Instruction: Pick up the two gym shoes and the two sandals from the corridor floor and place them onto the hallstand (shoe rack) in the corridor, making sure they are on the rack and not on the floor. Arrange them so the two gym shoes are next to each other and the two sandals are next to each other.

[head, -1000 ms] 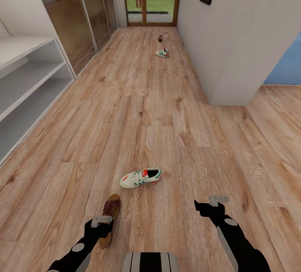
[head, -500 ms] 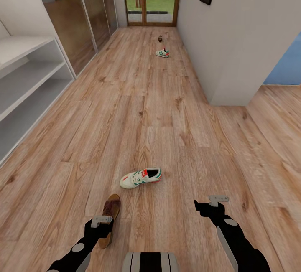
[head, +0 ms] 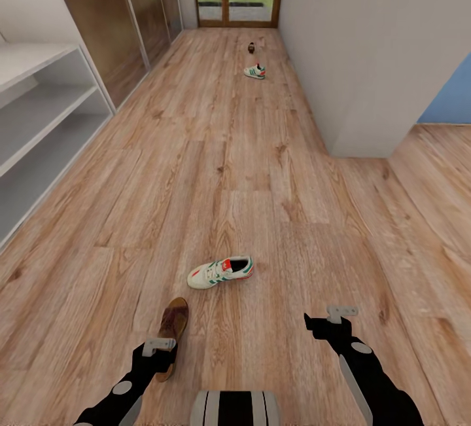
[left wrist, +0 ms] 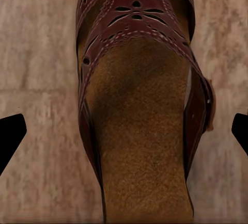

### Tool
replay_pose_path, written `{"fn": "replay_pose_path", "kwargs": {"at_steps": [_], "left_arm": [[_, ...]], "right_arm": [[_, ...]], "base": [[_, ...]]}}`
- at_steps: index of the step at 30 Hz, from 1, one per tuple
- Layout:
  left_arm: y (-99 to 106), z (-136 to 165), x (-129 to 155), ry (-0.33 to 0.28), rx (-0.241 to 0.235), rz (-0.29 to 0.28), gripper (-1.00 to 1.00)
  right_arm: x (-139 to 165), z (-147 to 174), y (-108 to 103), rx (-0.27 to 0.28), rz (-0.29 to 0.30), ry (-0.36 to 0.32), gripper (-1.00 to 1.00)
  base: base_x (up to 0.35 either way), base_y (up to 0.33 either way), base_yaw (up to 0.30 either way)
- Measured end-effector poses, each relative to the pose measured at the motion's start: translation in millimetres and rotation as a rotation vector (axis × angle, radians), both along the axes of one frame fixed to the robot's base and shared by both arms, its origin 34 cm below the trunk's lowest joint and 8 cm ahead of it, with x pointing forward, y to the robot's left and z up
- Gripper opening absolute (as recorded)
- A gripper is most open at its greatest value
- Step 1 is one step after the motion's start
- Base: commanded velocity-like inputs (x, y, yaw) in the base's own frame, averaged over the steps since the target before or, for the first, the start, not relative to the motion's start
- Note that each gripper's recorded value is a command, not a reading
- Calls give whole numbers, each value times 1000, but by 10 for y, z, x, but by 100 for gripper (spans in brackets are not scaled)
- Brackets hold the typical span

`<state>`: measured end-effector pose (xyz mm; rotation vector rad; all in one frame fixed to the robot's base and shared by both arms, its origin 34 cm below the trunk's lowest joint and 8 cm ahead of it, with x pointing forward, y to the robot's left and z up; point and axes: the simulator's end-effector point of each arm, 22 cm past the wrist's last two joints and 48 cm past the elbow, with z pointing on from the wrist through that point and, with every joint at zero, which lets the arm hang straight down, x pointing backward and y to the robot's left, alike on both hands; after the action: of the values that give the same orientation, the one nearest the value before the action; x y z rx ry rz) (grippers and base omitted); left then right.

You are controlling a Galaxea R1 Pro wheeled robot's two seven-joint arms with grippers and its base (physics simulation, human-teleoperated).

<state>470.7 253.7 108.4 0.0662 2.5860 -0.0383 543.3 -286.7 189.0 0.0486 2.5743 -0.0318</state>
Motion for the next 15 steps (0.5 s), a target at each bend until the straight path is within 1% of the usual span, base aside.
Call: {"fn": "replay_pose_path", "kwargs": {"at_steps": [5, 15], "left_arm": [[0, -84, -80, 20, 0, 0, 100], [11, -85, -89, 22, 1, 2, 100]], "right_arm": [[-64, -99, 0, 0, 0, 20, 100], [-64, -98, -4, 0, -1, 20, 100]], "base": [[0, 0, 0], [0, 0, 0]]}}
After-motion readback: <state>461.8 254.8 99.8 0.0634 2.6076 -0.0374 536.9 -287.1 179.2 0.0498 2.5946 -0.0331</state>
